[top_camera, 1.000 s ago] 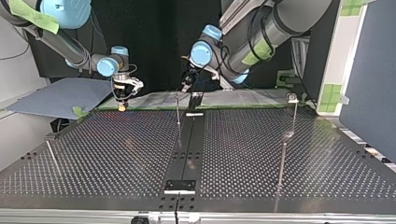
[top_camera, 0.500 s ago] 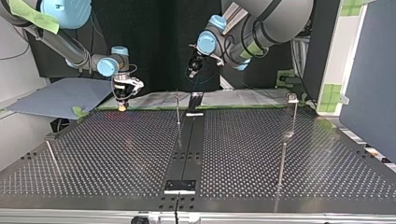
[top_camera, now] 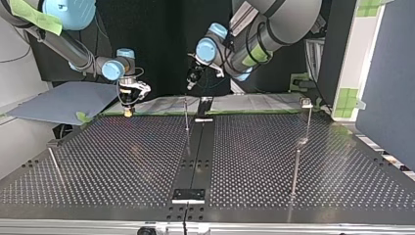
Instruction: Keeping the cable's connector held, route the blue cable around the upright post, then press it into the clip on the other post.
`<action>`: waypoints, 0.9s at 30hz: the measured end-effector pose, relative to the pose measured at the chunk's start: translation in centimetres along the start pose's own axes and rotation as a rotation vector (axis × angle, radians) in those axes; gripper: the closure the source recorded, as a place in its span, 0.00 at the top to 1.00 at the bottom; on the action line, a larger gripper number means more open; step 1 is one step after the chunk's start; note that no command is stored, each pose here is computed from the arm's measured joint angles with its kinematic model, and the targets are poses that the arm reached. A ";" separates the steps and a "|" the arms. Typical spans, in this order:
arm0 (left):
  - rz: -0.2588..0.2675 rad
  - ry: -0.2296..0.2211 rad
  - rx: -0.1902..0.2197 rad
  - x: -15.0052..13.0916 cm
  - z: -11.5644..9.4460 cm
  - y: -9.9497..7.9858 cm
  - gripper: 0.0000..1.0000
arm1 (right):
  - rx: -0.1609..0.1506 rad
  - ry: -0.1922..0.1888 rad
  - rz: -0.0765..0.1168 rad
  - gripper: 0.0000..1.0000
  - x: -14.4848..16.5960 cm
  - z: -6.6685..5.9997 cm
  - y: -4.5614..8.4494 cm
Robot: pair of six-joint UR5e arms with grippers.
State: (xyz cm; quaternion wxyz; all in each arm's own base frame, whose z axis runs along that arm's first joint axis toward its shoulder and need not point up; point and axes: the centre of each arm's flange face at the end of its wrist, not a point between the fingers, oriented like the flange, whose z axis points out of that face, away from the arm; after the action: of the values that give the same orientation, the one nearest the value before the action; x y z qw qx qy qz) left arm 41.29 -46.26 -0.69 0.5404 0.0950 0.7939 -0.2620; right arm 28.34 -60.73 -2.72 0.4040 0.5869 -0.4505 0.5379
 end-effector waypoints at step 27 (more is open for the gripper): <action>0.030 -0.019 -0.068 -1.1 0.7 1.2 1.00 | 0.008 -0.003 0.000 0.00 0.0 0.0 -0.1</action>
State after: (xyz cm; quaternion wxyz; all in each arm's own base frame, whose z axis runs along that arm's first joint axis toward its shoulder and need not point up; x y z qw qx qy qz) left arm 42.77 -45.45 -0.27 0.5547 0.0859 0.7958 -0.2274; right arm 28.46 -60.66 -2.74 0.4009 0.5894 -0.4489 0.5388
